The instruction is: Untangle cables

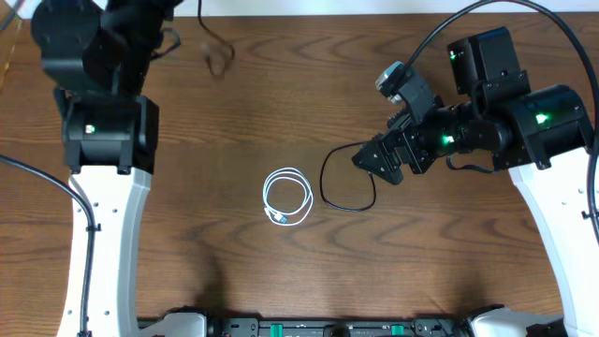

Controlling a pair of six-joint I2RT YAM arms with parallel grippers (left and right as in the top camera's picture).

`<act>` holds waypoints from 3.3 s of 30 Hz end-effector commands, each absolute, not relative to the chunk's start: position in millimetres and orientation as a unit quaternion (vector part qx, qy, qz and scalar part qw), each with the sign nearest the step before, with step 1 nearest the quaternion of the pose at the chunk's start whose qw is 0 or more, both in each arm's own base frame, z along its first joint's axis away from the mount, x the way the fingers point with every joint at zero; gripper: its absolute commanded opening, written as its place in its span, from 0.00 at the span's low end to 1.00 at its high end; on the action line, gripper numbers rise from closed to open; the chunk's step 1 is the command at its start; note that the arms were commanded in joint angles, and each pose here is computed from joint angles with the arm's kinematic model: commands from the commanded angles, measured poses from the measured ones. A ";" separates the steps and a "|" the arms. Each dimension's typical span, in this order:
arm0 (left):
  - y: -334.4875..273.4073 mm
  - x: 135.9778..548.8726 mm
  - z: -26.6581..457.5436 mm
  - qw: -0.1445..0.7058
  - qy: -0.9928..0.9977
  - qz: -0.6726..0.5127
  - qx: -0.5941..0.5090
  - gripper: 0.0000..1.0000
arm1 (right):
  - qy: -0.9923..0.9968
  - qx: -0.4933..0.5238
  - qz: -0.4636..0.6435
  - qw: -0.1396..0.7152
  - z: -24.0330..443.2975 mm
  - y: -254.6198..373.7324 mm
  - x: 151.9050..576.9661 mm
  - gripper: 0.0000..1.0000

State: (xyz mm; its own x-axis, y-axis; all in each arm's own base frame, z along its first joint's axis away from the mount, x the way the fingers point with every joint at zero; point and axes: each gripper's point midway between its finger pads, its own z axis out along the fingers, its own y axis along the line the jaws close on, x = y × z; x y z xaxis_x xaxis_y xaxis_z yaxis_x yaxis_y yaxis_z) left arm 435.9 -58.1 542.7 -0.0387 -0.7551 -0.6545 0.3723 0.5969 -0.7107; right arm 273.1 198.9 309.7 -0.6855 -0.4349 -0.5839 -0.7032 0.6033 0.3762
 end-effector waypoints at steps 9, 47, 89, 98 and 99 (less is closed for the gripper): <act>-83.0 522.8 436.0 0.673 0.688 -0.242 -0.123 0.08 | 0.883 -0.325 0.256 0.221 301.5 184.5 276.5 0.99; 247.7 574.9 222.4 0.532 0.777 0.315 -0.121 0.96 | 0.931 -0.200 0.234 0.195 291.0 117.1 289.6 0.99; 70.0 498.9 33.0 0.210 0.952 -0.021 -0.224 0.98 | 0.931 -0.198 0.239 0.194 291.0 118.9 289.1 0.99; 69.9 503.2 -5.7 0.192 0.936 -0.034 -0.292 0.97 | 0.933 -0.195 0.240 0.182 281.9 118.7 287.6 0.99; 70.2 505.9 -4.6 0.198 0.935 -0.035 -0.291 0.87 | 0.934 -0.195 0.240 0.179 279.5 118.6 287.1 0.99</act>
